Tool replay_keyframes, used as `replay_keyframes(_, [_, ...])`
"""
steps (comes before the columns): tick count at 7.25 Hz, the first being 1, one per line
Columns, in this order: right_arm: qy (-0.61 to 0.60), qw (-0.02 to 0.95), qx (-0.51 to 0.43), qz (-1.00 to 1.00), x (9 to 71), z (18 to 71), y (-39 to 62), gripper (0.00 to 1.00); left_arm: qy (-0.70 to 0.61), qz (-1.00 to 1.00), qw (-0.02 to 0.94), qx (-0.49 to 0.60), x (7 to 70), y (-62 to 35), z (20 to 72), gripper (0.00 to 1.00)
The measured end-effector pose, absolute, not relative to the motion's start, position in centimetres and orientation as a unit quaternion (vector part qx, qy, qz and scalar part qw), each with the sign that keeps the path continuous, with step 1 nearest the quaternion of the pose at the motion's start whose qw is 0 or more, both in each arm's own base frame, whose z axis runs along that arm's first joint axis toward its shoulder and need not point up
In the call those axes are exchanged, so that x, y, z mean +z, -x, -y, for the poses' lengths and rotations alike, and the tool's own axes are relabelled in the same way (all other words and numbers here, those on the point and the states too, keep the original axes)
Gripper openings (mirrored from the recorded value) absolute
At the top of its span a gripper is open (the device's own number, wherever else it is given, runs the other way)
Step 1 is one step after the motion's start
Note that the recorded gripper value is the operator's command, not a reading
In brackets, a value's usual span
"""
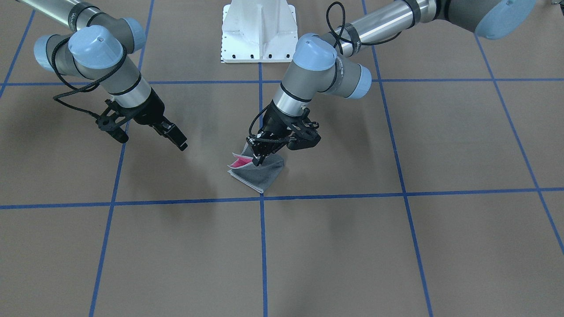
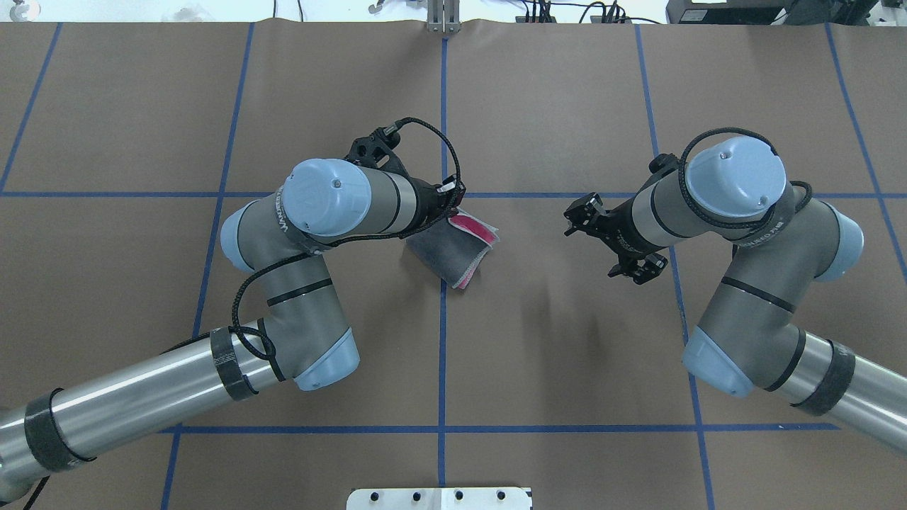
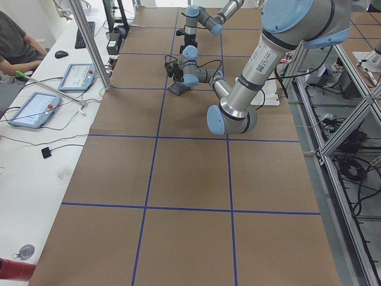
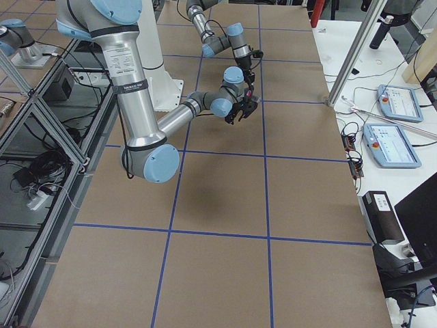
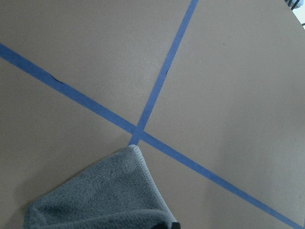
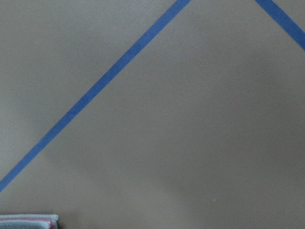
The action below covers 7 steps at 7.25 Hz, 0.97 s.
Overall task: Fold towel twice with both arms
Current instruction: 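Open the left gripper and release the folded towel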
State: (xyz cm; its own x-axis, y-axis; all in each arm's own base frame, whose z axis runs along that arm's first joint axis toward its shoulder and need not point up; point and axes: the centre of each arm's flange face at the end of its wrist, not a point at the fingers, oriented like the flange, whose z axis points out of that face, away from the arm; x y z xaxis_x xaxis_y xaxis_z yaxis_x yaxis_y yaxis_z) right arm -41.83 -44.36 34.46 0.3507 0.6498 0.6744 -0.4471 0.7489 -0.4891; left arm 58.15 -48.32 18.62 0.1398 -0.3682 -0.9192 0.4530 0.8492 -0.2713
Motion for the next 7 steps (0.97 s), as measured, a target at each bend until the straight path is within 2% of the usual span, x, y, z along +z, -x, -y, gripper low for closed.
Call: replay_keyframes(7, [0.112,0.817,0.335,0.456,34.8,44.1,42.3,1.0,-0.038,-0.585,0.76,-0.28,18.7,-59.6,50.4,0.0])
